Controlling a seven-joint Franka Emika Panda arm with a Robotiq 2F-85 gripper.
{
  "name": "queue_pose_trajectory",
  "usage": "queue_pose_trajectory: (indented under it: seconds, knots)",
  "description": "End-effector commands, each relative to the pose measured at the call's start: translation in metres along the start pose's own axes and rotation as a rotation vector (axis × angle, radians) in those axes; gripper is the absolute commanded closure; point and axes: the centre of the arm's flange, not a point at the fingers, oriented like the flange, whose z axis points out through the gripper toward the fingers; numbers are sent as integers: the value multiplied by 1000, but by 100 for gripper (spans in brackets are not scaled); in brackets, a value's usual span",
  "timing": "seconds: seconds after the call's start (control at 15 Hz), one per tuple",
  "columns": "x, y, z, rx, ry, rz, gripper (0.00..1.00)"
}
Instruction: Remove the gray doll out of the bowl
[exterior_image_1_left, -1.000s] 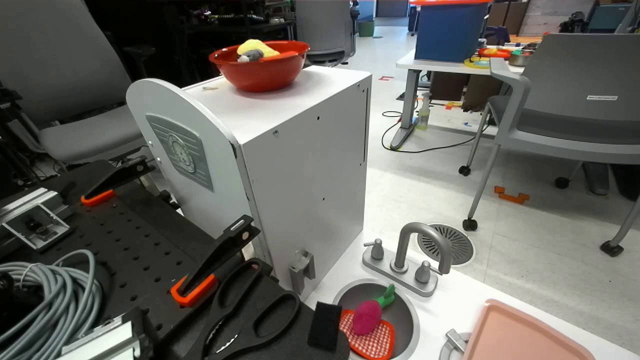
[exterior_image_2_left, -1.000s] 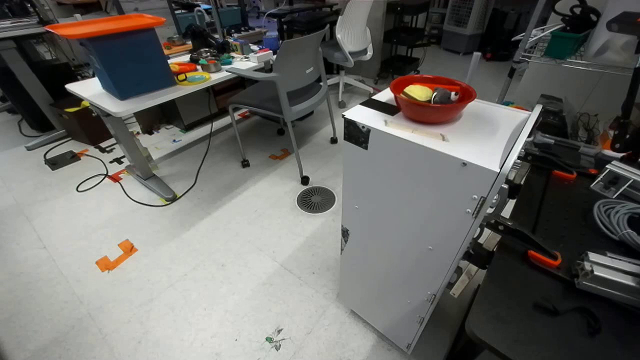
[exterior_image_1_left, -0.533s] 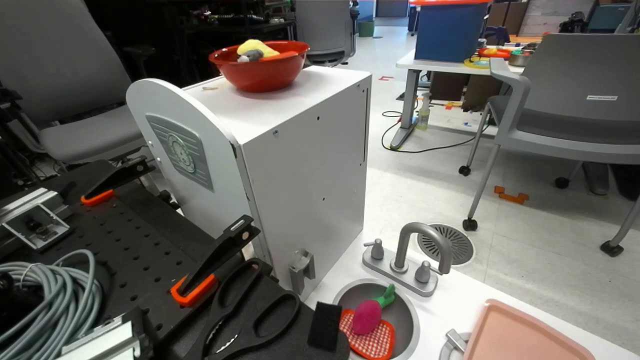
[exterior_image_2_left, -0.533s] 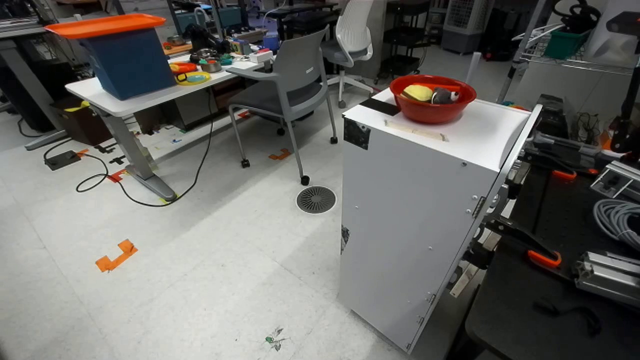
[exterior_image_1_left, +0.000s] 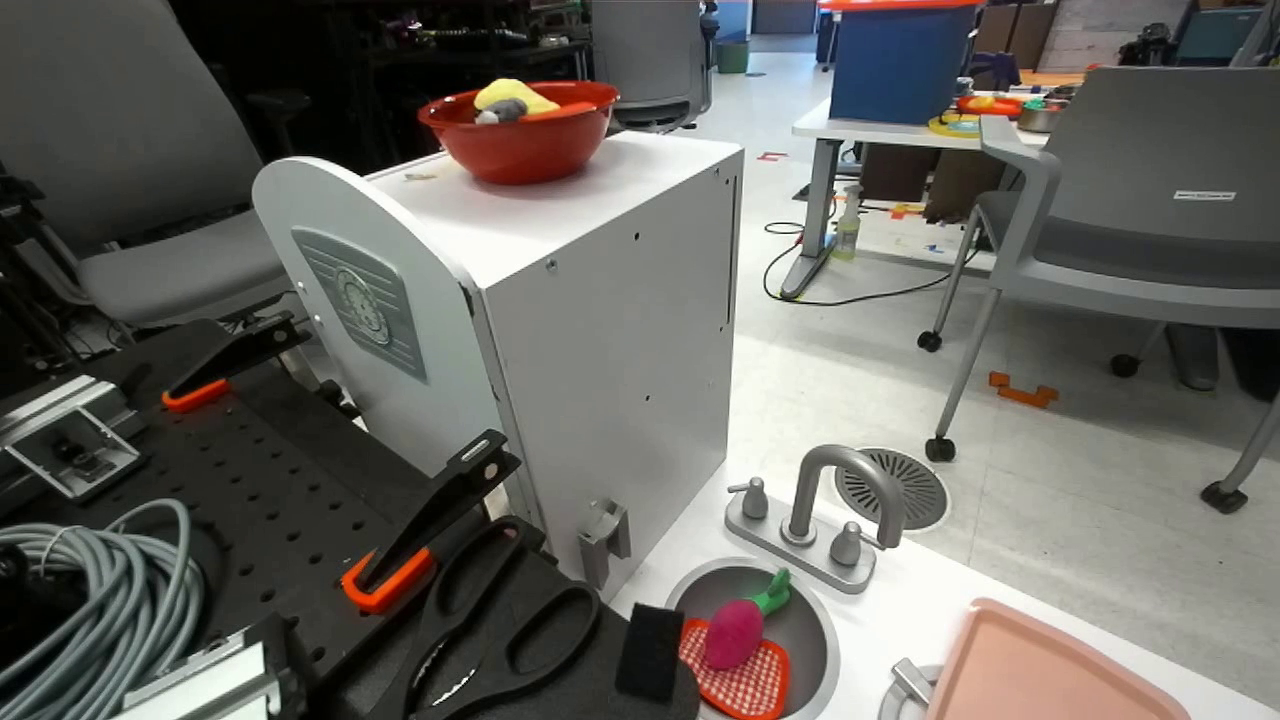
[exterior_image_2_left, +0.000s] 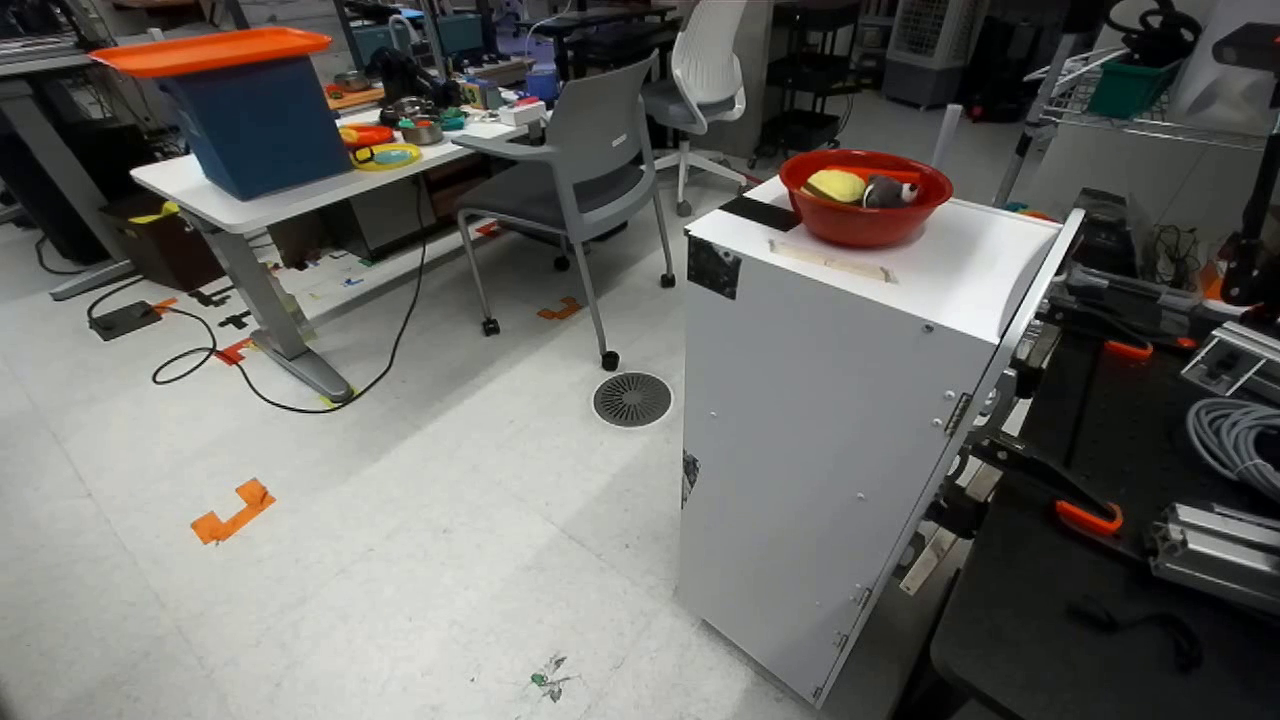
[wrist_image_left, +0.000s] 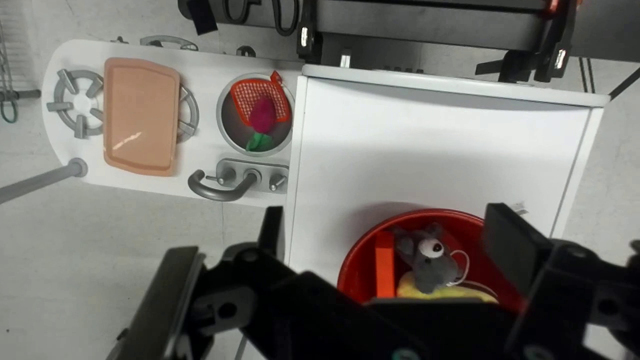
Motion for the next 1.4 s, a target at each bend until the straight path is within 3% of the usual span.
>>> queue_pose_trajectory:
  seconds: [0.0,0.13,0.33,1.33]
  knots:
    - [4,-4,5,74,49,-125,0]
    - [5,-4,6,133,64,-173,0]
    - [3,-2,6,159,66,-199,0]
    - [2,-3,8,135,48,-188,0]
